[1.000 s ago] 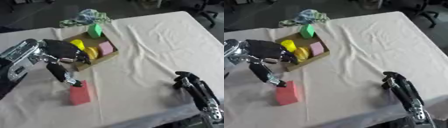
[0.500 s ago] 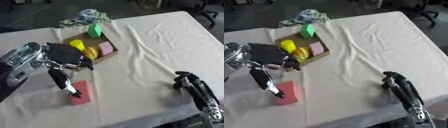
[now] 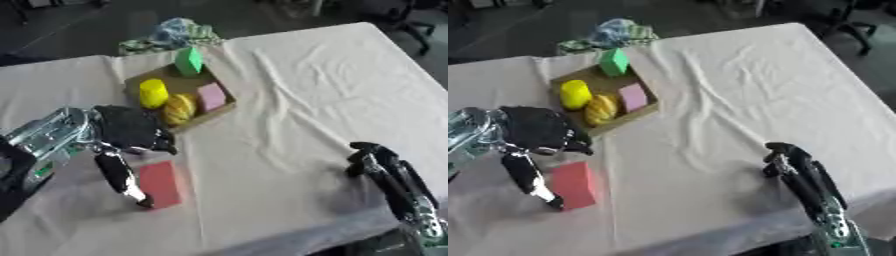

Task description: Pick up objects on the table and place them in the box.

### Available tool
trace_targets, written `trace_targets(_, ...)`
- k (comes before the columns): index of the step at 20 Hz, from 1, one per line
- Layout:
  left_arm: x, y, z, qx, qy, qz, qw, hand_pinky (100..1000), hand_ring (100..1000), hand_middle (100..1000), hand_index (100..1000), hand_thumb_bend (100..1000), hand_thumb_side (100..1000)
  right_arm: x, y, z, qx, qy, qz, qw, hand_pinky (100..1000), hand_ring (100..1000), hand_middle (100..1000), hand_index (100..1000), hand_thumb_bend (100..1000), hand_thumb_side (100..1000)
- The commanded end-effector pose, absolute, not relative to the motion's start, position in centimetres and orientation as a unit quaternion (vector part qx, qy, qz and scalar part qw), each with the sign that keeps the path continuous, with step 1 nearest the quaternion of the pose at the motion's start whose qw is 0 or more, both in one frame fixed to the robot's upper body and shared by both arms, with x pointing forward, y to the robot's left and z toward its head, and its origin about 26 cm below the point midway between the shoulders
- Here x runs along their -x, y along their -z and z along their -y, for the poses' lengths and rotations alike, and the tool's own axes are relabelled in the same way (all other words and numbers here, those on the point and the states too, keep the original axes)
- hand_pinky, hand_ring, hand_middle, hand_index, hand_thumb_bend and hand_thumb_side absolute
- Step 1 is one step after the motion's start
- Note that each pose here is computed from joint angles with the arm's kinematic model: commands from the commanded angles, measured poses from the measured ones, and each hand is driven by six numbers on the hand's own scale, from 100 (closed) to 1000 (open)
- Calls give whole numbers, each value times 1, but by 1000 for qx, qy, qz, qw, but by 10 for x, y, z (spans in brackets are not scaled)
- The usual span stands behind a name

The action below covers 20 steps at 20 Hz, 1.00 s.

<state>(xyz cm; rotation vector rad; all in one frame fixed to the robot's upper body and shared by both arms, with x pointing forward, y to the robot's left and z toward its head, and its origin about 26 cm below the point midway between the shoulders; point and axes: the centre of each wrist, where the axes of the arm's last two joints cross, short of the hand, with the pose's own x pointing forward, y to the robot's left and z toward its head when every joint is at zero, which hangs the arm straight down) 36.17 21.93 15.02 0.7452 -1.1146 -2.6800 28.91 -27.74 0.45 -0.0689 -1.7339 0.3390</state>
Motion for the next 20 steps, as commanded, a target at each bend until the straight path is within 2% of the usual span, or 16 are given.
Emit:
trace_targets(1,-363,-157,-223,-220,930,294,21,817,802,848,931,620,986,-291,-11,283,40,-155,763,627,526,517,529,748,100,663)
trace_targets(3,-363,-156,-223,-218,928,300,19,782,764,814,908,621,930,-291,-11,283,40,-154,763,627,526,517,528,748,100,664)
trace_targets(5,-363,-155,-225,-216,927,306,20,755,728,777,885,579,840,-291,-11,283,40,-154,763,627,526,517,528,748,100,664)
trace_targets(6,-362,-155,-226,-216,925,311,22,720,669,719,848,506,675,-291,-11,283,40,-154,763,627,526,517,528,748,100,666)
trace_targets(7,-362,-156,-227,-217,923,317,25,715,661,710,842,499,657,-291,-11,283,41,-154,762,627,526,517,528,748,100,667)
trace_targets(8,-362,-157,-228,-218,920,325,29,681,607,645,799,439,503,-291,-11,283,41,-154,762,628,526,517,528,748,100,666)
trace_targets(9,-362,-158,-229,-220,916,333,34,668,587,618,779,420,435,-291,-10,283,41,-154,762,628,526,517,528,748,100,668)
trace_targets(12,-361,-170,-234,-235,898,368,54,645,548,573,744,321,382,-291,-10,284,42,-153,762,628,525,517,528,748,100,665)
trace_targets(17,-360,-234,-242,-299,839,449,76,651,544,566,739,292,358,-290,-8,285,43,-152,759,631,525,517,528,748,100,670)
trace_targets(18,-364,-244,-244,-309,827,461,88,650,541,564,740,276,346,-289,-8,285,43,-152,759,632,525,517,528,748,100,670)
trace_targets(20,-377,-261,-248,-331,804,479,119,656,548,572,744,306,348,-289,-7,284,42,-152,758,633,525,517,528,748,100,673)
